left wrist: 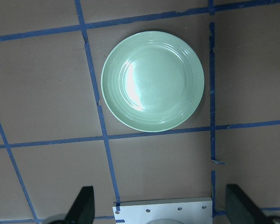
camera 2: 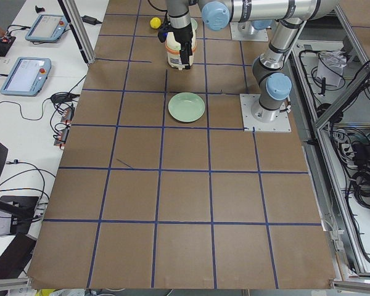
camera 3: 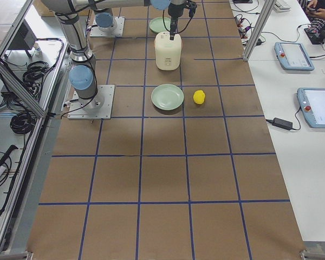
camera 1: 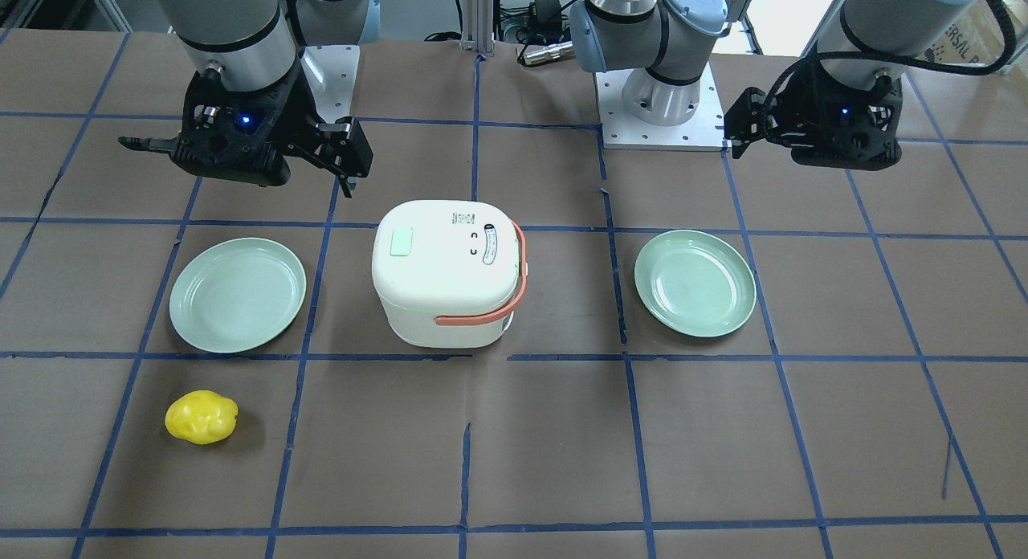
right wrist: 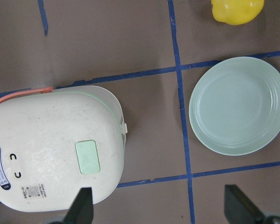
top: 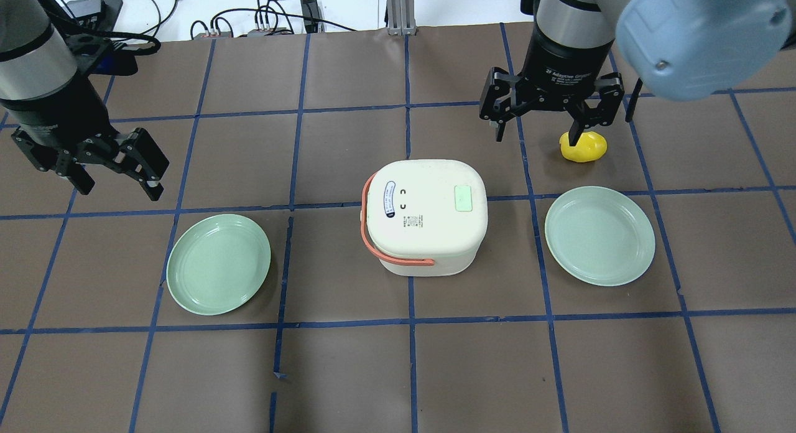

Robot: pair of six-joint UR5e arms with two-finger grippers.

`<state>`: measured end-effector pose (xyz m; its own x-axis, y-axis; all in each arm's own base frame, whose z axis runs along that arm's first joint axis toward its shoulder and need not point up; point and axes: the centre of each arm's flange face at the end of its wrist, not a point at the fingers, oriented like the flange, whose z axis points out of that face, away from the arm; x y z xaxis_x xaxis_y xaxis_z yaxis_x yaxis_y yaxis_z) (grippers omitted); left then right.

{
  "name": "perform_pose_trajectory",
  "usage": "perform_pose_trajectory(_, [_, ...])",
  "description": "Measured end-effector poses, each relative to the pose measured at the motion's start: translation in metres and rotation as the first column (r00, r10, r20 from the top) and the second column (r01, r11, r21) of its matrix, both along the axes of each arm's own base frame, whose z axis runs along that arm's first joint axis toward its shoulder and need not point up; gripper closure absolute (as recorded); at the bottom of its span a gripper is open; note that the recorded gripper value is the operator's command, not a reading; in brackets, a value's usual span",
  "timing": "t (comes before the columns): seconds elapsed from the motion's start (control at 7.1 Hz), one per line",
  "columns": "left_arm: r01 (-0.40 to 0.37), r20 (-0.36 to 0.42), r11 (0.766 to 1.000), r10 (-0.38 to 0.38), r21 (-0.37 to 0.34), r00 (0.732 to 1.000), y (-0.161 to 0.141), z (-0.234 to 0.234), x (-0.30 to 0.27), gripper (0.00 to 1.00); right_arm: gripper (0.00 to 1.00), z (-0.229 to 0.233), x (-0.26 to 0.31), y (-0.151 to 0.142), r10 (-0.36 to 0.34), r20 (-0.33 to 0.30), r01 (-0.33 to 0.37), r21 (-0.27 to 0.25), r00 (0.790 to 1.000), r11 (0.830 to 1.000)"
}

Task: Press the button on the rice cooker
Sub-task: 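Move the right gripper toward the white rice cooker lid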

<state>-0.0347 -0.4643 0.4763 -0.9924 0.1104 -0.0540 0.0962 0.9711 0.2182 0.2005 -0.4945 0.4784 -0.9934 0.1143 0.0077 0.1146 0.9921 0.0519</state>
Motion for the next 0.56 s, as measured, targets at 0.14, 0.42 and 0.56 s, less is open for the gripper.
perform_pose_trajectory(0.14, [0.0, 0.0, 1.0, 0.0, 0.0, 1.0, 0.0, 0.0, 0.0, 0.0, 0.0, -0.002, -0.008, -0.005, 0.037, -0.001, -0.037, -0.006, 0.999, 0.999])
perform_pose_trajectory(0.42, [0.0, 0.0, 1.0, 0.0, 0.0, 1.0, 0.0, 0.0, 0.0, 0.0, 0.0, -0.005, -0.027, -0.012, 0.06, 0.002, -0.06, -0.001, 0.998, 0.998])
perform_pose_trajectory(0.56, [0.0, 0.0, 1.0, 0.0, 0.0, 1.0, 0.0, 0.0, 0.0, 0.0, 0.0, -0.011, -0.03, -0.01, 0.058, 0.005, -0.058, 0.008, 0.998, 0.998])
